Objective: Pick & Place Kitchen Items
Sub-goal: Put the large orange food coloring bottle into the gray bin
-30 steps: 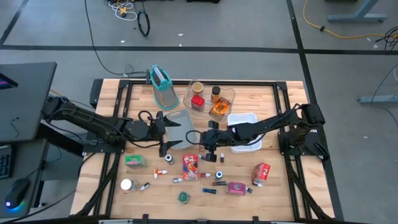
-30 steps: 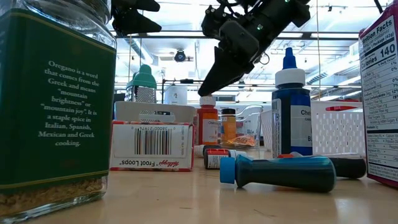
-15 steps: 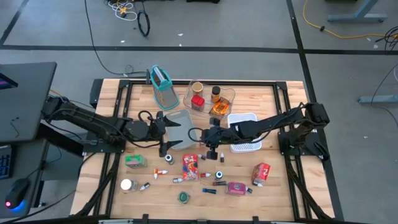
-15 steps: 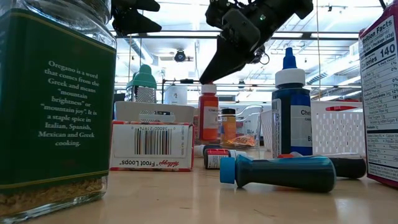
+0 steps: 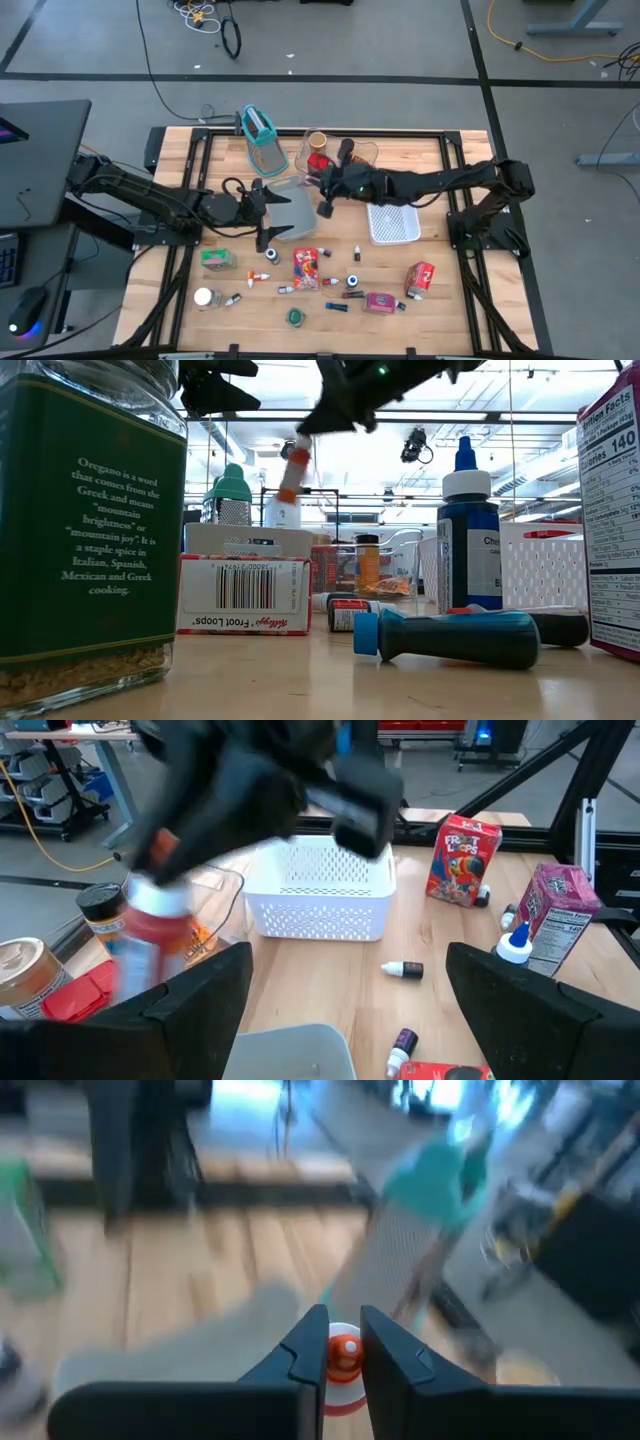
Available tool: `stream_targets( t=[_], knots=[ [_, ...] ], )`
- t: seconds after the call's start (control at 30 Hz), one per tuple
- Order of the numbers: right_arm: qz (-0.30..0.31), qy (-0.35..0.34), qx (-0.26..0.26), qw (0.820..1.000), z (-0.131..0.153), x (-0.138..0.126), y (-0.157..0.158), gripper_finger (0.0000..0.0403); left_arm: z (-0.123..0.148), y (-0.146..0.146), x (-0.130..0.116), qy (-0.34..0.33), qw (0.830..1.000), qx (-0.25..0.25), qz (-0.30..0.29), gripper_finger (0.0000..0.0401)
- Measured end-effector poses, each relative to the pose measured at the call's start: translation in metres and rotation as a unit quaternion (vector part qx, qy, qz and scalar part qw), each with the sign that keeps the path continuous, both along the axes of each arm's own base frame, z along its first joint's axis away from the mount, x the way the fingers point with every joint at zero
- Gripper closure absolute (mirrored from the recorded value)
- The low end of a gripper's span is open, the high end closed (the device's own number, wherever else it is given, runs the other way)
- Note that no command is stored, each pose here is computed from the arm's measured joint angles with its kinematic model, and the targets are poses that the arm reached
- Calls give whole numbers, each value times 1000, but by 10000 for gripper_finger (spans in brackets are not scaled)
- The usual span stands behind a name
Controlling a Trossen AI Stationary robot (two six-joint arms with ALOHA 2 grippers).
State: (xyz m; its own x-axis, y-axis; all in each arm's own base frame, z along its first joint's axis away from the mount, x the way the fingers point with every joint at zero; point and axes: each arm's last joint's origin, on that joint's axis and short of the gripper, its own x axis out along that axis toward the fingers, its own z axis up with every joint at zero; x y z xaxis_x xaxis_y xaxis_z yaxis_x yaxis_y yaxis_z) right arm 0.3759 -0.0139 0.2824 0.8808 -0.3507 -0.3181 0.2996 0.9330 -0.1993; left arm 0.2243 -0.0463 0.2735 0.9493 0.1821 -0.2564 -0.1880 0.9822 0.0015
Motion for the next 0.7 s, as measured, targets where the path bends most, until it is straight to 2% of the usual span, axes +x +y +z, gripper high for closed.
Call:
stream_targets(
  t=[0.1,0.23,0.4,0.7],
  knots=[
    [31,-32,19,999,0,7,-10,358,1,0,0,-6,1000,1,-1,60],
    [21,0,40,999,-26,16,-23,358,7,-1,2,-34,999,-4,-1,60],
    [2,44,41,998,-61,28,-39,358,9,-1,2,-46,999,-4,-2,60],
    [0,81,58,995,-96,35,-59,357,9,-1,2,-44,999,3,-4,60]
  ],
)
